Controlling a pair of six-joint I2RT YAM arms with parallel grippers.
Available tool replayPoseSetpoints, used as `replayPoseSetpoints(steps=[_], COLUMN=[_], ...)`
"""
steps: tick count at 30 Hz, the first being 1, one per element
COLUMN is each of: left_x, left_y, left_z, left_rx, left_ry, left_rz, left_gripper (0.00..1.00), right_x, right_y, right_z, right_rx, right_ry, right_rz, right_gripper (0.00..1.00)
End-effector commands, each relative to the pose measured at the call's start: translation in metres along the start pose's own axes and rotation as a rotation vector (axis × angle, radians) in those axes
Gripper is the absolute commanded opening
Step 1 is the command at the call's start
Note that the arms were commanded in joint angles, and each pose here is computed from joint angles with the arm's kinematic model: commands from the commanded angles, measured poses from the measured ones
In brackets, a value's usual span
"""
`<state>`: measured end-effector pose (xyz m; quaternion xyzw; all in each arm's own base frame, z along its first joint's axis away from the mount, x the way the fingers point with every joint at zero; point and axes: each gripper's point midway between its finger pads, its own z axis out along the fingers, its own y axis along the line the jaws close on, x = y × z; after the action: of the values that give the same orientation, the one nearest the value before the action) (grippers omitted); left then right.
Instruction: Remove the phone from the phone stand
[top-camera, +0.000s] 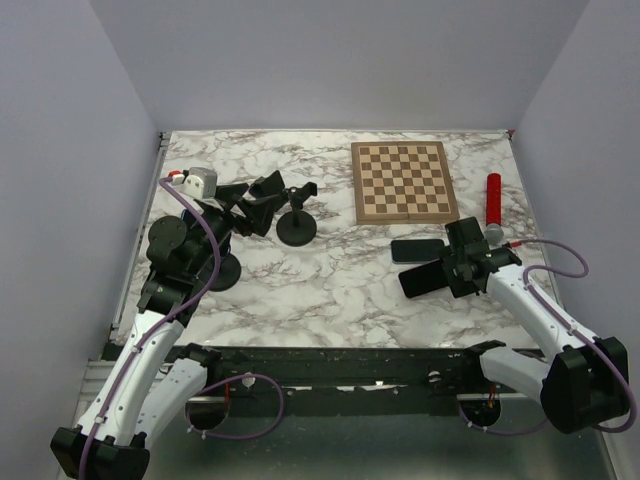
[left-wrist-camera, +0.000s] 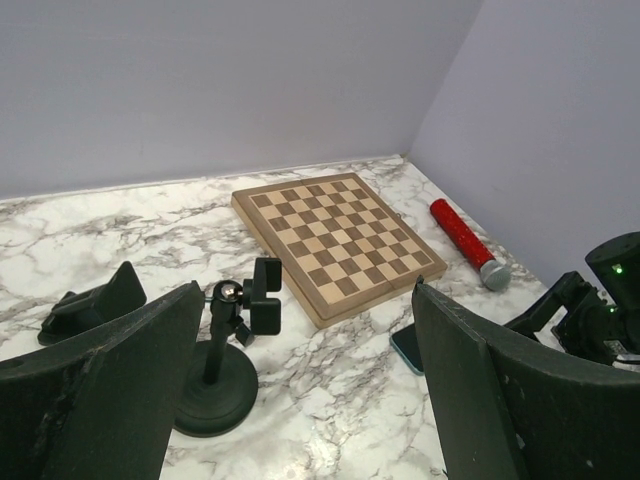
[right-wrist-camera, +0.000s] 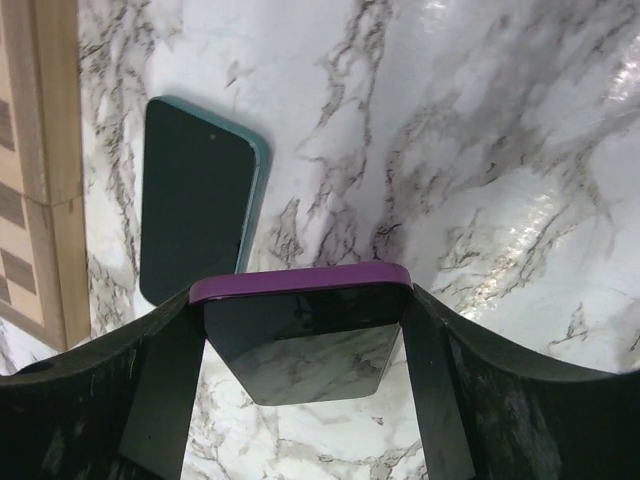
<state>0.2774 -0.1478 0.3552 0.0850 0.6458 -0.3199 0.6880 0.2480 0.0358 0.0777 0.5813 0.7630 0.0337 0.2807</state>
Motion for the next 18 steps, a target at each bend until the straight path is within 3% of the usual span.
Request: replayPoseSetpoints(steps=[1, 18], left_x=[-0.007, -0.006], left_y=[-0.009, -0.008], left_z=[-0.002, -0.002], left_rx=[0.032, 0.029], left_ry=[-0.018, -0.016], left_rz=[0.008, 0.012], left_gripper=[0.93, 0.93], right_x=[0.003, 0.039], right_y=[-0.015, -0.037], right_z=[0.01, 0.04], right_rx=[0.044, 0.147], right_ry=[0.023, 0.168], right_rz=[0.126, 0.213], right_gripper=[0.01, 0.01])
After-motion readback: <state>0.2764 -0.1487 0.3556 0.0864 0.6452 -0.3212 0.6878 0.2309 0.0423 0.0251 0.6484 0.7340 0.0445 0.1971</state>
